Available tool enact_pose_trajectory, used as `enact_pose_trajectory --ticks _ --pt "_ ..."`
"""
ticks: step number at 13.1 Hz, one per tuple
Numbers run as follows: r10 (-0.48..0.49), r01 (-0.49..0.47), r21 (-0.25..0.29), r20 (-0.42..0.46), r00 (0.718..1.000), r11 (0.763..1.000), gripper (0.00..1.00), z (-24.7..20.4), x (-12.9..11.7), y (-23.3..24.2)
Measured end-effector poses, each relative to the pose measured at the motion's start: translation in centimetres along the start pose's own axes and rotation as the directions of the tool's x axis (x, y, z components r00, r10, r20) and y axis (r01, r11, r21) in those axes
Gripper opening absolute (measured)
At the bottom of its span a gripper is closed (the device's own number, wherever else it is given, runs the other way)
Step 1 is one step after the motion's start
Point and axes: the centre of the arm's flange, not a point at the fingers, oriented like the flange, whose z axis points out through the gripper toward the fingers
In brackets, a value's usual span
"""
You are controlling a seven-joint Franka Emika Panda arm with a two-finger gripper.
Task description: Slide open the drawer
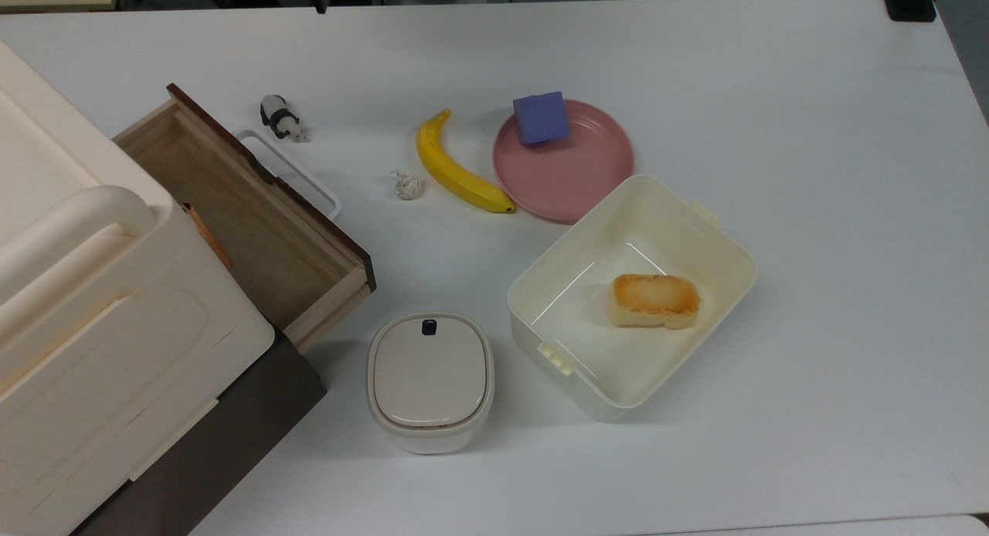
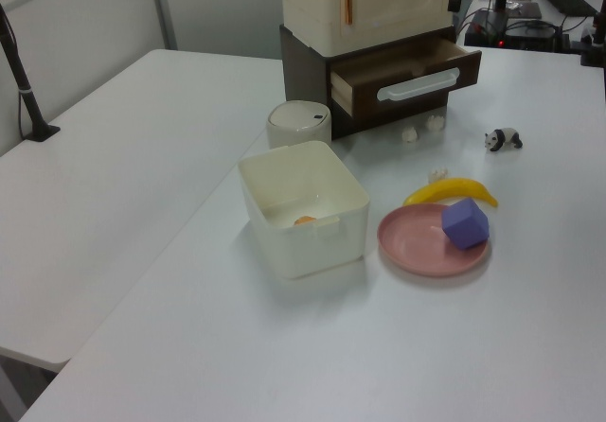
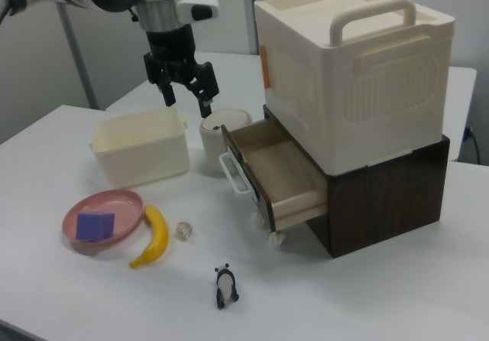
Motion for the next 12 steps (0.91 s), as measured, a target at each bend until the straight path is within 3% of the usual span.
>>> enact_pose_trajectory --ticks 3,6,12 --pt "0.032 -0.032 0.010 0.010 0.999 0.999 1.00 0.50 0.08 -1.12" --pt "0.063 -0.063 0.054 0.009 0.998 0.997 1.00 0.43 0.05 -0.36" --pt "0.067 -0.067 0.055 0.011 0.998 0.996 1.00 0.55 0.10 -0.90"
